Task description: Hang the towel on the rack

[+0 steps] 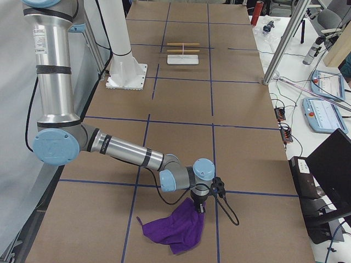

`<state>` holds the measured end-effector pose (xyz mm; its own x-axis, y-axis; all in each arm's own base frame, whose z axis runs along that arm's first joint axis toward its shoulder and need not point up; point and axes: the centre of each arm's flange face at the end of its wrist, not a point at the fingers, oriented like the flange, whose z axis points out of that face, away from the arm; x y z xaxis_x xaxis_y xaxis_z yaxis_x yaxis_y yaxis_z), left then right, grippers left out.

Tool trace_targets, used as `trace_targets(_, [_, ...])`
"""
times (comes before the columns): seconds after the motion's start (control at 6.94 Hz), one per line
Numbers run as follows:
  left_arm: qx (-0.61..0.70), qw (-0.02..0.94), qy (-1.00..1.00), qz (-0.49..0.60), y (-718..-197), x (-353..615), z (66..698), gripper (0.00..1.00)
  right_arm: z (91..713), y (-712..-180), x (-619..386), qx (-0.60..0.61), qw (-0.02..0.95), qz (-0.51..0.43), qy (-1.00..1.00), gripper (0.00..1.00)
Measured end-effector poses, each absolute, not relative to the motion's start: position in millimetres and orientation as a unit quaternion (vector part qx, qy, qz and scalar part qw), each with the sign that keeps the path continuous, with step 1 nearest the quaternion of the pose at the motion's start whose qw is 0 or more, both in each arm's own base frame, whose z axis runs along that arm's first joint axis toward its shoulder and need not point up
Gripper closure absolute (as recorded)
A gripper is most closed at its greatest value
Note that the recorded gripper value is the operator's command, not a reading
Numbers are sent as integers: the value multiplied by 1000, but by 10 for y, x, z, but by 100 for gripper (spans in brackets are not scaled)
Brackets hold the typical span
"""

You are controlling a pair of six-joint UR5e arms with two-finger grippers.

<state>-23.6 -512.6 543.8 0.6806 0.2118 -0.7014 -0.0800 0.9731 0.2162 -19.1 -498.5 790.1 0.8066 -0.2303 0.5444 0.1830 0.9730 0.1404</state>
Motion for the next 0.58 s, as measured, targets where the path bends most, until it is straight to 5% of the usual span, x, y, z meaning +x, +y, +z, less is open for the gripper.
trace_targets(0.58, [98, 911, 391, 86, -5142, -234, 5366, 0, 7205, -5129, -261, 70, 935, -66, -342, 100])
